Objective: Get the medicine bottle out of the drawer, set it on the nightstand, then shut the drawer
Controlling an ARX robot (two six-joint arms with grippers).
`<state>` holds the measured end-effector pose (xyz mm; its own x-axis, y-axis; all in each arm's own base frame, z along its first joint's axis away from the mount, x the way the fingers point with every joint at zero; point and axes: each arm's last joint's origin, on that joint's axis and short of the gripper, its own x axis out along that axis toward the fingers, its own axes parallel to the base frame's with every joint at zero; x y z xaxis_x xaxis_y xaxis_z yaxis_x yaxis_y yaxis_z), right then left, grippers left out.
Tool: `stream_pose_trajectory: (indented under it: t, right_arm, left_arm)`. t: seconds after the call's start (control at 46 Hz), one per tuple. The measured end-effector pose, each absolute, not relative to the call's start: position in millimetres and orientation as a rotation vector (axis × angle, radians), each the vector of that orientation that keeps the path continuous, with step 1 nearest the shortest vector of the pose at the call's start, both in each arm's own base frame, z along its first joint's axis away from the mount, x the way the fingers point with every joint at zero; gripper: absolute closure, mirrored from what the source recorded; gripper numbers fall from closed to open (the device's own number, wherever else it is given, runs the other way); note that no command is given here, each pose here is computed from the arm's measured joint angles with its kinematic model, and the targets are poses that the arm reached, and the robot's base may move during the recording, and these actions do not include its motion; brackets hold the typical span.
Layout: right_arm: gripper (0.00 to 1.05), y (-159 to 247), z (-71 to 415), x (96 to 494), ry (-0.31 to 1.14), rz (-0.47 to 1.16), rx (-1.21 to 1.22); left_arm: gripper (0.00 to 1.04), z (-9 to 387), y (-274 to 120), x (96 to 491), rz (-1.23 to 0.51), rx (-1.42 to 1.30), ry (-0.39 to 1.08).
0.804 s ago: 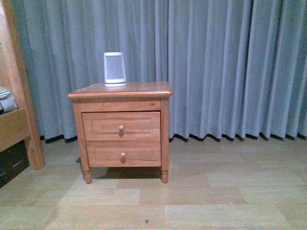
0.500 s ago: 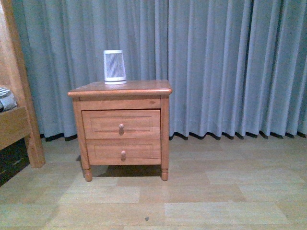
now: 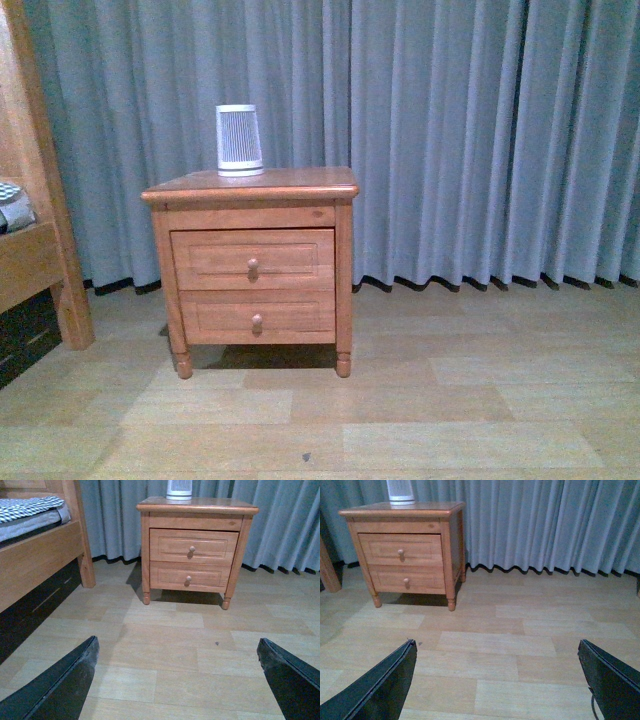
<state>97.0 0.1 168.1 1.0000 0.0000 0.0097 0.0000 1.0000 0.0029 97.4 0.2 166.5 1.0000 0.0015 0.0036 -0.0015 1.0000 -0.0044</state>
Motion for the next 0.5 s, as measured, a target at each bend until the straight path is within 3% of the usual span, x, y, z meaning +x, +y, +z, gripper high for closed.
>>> stream_pose_trajectory:
  t: [0.5]
  right_arm:
    - [0.07, 0.1, 168.1, 97.0, -0.010, 0.000, 0.003]
  left_arm:
    - [0.07, 166.5, 0.2, 97.4, 0.002, -0.004, -0.004]
